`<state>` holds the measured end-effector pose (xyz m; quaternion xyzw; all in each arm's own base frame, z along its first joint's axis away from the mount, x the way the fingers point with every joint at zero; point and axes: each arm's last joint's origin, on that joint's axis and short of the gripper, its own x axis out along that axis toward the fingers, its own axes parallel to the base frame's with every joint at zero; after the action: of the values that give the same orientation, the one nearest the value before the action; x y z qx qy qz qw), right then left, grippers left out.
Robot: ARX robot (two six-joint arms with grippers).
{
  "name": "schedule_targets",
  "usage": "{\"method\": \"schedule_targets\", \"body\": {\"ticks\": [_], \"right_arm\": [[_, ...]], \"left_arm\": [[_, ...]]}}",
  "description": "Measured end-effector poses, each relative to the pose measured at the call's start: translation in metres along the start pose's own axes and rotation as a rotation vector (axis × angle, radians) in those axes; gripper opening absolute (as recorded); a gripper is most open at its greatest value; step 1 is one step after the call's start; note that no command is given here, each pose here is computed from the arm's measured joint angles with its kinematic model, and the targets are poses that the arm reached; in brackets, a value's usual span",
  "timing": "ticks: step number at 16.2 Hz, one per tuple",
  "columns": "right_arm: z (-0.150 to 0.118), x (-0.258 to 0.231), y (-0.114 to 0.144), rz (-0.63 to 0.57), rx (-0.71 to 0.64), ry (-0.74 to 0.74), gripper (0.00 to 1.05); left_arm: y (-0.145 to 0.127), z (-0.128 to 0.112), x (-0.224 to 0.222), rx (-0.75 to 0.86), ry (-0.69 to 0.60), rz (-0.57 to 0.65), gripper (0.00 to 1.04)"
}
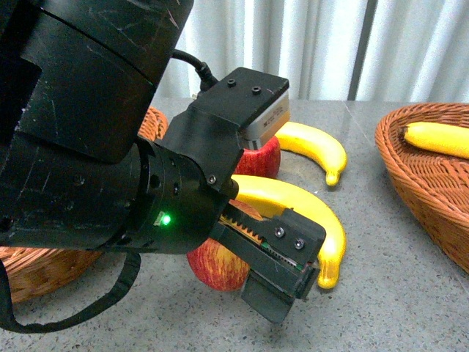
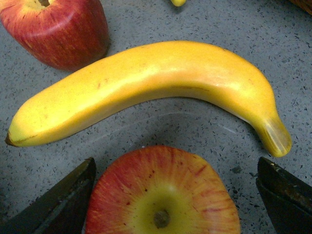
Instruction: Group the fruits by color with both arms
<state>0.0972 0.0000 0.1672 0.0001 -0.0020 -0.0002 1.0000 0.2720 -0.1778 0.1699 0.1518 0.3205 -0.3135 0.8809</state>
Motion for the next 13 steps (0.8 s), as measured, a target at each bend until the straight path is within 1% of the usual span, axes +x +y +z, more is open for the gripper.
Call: {"method": "schedule_targets", "body": {"ticks": [5,6,7,8,9,10,11,13], "right_arm": [[0.000,0.000,0.000,0.000,0.000,0.000,0.98],[0.000,0.000,0.000,0.000,0.000,0.000,0.98],[0.000,0.000,0.000,0.000,0.000,0.000,0.98],[0.000,0.000,0.000,0.000,0.000,0.000,0.98],[0.000,0.000,0.000,0.000,0.000,0.000,0.98],[0.000,0.000,0.000,0.000,0.000,0.000,0.98],[0.000,0.000,0.000,0.000,0.000,0.000,0.98],[0.000,0.000,0.000,0.000,0.000,0.000,0.98]], "left_arm": [[-0.001,0.000,0.000,0.003,-0.005,-0.001,0.84],[-0.001,0.000,0.000,0.003,-0.004,0.000,0.77],[-0.001,0.000,-0.001,0.002,0.001,0.004,0.64],[0.007,0.007,-0.012,-0.005,-0.034,0.053,0.62],[0.050,0.037,-0.047,-0.109,-0.196,0.329,0.61],[0.099,0.033,-0.080,-0.384,-0.228,0.609,0.61],[0.105,0.014,-0.076,-0.523,-0.166,0.606,0.61],[0.105,0.006,-0.070,-0.603,-0.131,0.576,0.61]]}}
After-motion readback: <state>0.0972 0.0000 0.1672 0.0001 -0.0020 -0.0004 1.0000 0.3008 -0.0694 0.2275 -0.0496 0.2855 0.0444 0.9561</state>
